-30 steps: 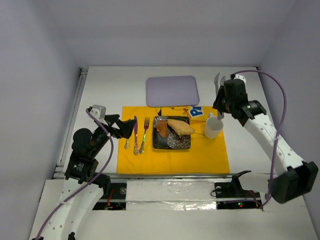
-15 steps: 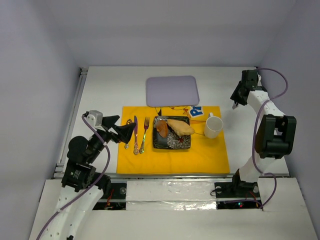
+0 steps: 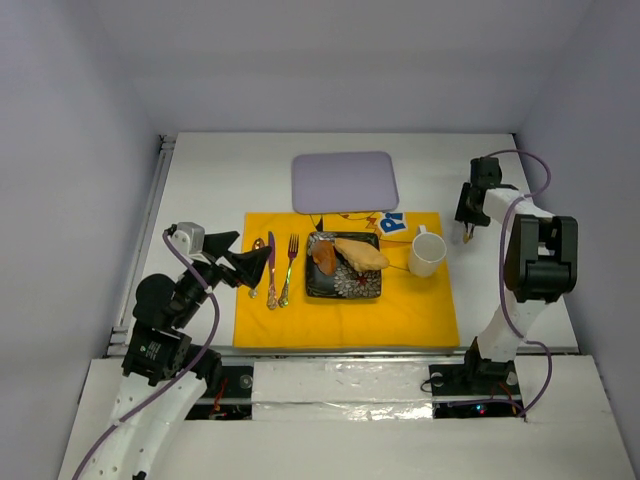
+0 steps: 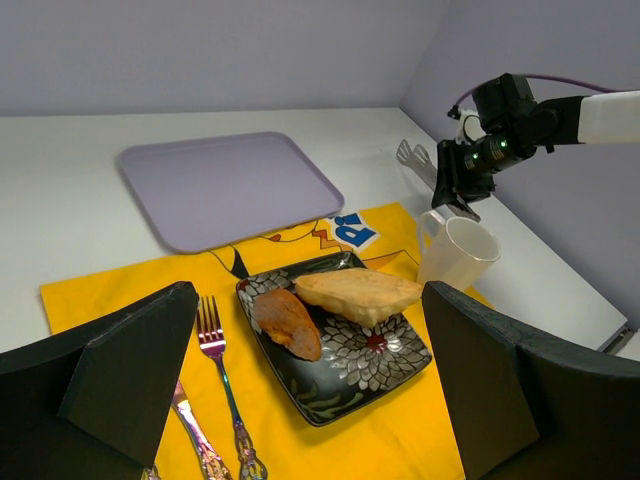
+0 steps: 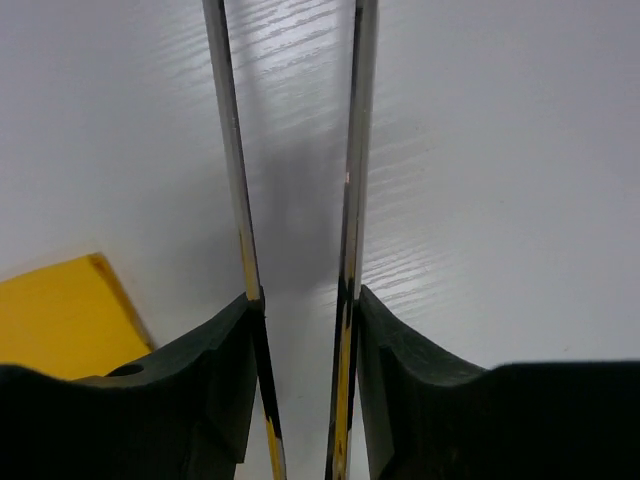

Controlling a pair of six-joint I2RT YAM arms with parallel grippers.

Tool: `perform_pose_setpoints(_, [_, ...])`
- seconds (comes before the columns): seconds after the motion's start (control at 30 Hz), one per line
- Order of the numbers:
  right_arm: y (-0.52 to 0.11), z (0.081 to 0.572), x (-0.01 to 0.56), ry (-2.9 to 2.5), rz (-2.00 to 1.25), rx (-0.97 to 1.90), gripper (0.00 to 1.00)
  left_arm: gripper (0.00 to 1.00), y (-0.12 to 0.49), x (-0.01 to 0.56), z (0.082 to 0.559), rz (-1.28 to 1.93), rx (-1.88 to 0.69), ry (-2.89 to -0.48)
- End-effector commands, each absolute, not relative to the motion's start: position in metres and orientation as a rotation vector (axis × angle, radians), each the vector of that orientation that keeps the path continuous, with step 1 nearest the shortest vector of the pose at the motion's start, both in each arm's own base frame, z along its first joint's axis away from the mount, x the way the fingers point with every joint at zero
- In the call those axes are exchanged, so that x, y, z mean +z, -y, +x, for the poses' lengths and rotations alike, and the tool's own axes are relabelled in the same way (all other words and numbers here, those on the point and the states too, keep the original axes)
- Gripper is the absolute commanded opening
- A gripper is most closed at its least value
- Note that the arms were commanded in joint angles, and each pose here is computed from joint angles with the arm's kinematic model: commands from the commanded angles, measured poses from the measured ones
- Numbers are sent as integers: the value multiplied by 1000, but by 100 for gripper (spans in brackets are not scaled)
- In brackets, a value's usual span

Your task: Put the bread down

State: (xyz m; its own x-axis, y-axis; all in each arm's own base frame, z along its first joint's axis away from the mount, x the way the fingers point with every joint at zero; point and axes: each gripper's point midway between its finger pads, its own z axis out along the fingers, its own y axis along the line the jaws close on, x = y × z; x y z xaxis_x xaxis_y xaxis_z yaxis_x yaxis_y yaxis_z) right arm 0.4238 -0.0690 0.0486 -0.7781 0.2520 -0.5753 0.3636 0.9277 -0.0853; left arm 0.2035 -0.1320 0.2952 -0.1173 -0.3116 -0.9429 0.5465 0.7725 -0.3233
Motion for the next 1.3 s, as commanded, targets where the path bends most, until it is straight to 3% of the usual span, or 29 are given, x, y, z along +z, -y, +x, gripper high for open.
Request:
perform_pose_setpoints(0.0, [86,432,60,-2441,403,-363,47,96,129,324,198,196,-738,-1436])
perform_pose_setpoints(0.13, [91,430,53,-2454,412,-406,65,96,129,323,199,193,-736,-1443])
perform_pose_setpoints(0.3, [92,442,59,-2437,423,-402,71,96,127,325,200,185,-725,-1439])
perform_pose_setpoints(0.47, [91,454,77,-2382,461,-375,85,96,126,315,204,173,-715,-1481])
perform_pose_setpoints(0.6, [87,470,121,-2232,531,-289,93,96,125,313,206,160,-708,-1491])
perform_pose_setpoints(0.7, [79,476,193,-1998,626,-151,93,98,124,313,209,143,-704,-1492])
perform_pose_setpoints(0.83, [43,457,304,-1686,645,196,100,99,121,311,213,99,-702,-1506])
perform_pose_setpoints(0.97, [0,388,404,-1394,567,542,100,99,121,311,215,88,-703,-1510])
perform_pose_setpoints(1.1, [-22,339,405,-1341,522,674,100,99,121,306,217,82,-704,-1515])
perform_pose_setpoints(1.27, [-18,312,387,-1343,522,627,100,99,121,305,224,56,-701,-1522])
